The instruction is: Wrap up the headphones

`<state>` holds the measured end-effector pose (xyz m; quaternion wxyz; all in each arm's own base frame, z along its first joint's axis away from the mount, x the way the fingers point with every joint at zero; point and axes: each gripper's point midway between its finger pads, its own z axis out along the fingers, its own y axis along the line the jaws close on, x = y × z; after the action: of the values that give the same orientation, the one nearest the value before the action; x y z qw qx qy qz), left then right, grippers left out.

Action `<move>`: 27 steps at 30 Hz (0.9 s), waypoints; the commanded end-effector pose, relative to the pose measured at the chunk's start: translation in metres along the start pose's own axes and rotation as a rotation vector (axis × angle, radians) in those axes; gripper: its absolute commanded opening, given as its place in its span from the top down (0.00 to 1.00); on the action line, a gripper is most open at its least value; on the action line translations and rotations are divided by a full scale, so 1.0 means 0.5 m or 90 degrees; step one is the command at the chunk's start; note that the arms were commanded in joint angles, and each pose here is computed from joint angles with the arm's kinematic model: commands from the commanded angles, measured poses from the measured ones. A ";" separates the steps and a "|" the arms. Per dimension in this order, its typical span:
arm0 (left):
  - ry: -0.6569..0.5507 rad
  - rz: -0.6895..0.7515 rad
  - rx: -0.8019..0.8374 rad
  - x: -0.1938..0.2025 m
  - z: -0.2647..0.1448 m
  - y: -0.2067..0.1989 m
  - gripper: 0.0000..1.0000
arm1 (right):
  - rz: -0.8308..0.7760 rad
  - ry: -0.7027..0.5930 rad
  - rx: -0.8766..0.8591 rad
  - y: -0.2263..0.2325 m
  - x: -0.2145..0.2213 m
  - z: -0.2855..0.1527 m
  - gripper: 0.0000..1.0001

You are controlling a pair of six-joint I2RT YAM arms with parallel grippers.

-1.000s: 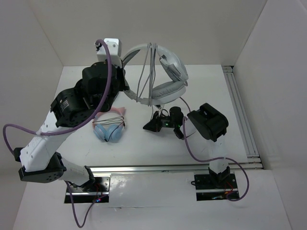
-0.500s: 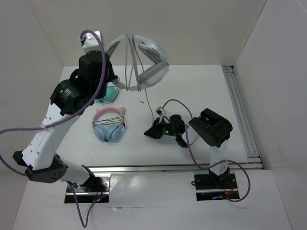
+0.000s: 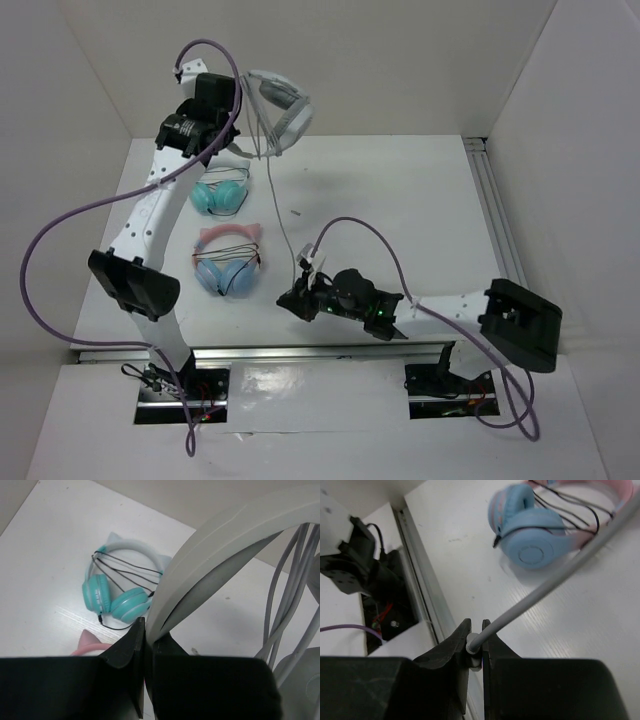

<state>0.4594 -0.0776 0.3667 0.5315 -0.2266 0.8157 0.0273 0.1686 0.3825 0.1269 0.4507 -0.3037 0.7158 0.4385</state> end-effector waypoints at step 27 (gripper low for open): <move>0.195 0.409 0.208 0.373 -0.169 0.015 1.00 | -0.386 -0.033 0.396 -0.051 -0.446 -0.181 1.00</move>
<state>0.3311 -0.1470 0.1943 0.3333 0.1133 0.9317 0.0894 0.2393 0.3234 0.3236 0.6310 -0.3470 0.6853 0.1087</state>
